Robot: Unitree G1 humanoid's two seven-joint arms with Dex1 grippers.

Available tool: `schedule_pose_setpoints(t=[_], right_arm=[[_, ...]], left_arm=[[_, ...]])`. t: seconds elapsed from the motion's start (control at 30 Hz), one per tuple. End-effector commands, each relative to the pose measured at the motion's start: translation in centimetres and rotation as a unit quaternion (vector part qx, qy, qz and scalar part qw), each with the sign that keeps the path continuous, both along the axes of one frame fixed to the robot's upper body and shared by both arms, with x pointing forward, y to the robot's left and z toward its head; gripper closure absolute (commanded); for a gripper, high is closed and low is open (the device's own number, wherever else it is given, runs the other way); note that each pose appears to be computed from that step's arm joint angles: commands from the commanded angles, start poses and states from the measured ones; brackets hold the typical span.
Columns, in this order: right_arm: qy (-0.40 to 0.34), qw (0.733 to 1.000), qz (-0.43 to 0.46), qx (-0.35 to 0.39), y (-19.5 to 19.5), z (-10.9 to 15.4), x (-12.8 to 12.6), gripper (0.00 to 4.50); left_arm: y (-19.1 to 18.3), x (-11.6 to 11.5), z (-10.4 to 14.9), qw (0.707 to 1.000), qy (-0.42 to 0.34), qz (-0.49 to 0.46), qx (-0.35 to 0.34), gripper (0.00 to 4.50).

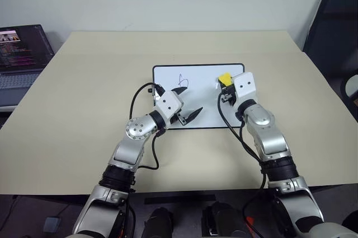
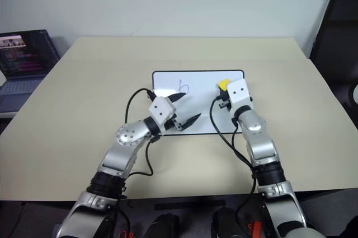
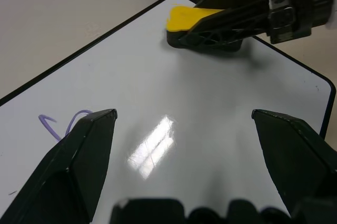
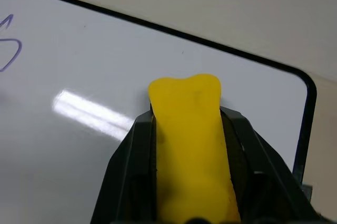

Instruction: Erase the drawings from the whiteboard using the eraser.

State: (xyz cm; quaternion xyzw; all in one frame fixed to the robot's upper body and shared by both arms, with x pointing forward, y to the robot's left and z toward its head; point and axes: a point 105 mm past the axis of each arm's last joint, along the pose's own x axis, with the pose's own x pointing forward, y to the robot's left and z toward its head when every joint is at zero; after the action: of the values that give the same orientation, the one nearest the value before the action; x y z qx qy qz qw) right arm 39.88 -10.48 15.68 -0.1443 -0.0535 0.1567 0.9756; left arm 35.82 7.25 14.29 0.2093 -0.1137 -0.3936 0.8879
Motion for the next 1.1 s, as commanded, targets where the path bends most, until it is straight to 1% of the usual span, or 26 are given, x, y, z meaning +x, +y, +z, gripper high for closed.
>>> schedule_pose_setpoints(t=[0.03,0.1,0.33,0.43,0.6,0.73,0.8,0.93,1.1], right_arm=[[0.055,0.998,-0.019,-0.012,-1.1,-2.8,-0.6,3.24],[0.062,0.998,-0.028,-0.011,-1.7,-3.1,-0.9,3.24],[0.065,0.997,-0.044,-0.008,-2.8,-2.9,-1.6,3.24],[0.044,0.998,-0.039,0.009,-2.3,-1.9,-1.4,3.24],[0.007,1.000,-0.030,0.004,-1.2,-0.3,-0.4,3.24],[-0.025,0.999,-0.035,0.009,-0.9,1.8,1.4,3.24],[-0.033,0.999,-0.036,0.008,-0.9,2.2,1.9,3.24],[-0.034,0.999,-0.035,0.004,-0.8,2.0,2.2,3.24],[-0.012,0.999,-0.030,-0.006,-0.7,0.4,1.8,3.24]], left_arm=[[-0.2,-0.4,1.2,1.000,-0.021,-0.004,-0.008,0.00],[-0.2,-0.6,0.9,1.000,-0.016,-0.005,-0.008,0.00],[-0.3,-1.0,0.6,1.000,-0.007,-0.010,-0.006,0.00],[-0.3,-0.9,0.6,1.000,-0.006,-0.010,-0.005,0.00],[-0.4,-0.8,0.6,1.000,-0.006,-0.011,-0.004,0.00],[-0.5,-0.9,0.6,1.000,-0.007,-0.016,-0.003,0.00],[-0.5,-1.0,0.6,1.000,-0.007,-0.017,-0.002,0.00],[-0.5,-1.2,0.5,1.000,-0.008,-0.017,-0.001,0.00],[-0.4,-1.5,0.4,1.000,-0.007,-0.014,-0.002,0.00]])
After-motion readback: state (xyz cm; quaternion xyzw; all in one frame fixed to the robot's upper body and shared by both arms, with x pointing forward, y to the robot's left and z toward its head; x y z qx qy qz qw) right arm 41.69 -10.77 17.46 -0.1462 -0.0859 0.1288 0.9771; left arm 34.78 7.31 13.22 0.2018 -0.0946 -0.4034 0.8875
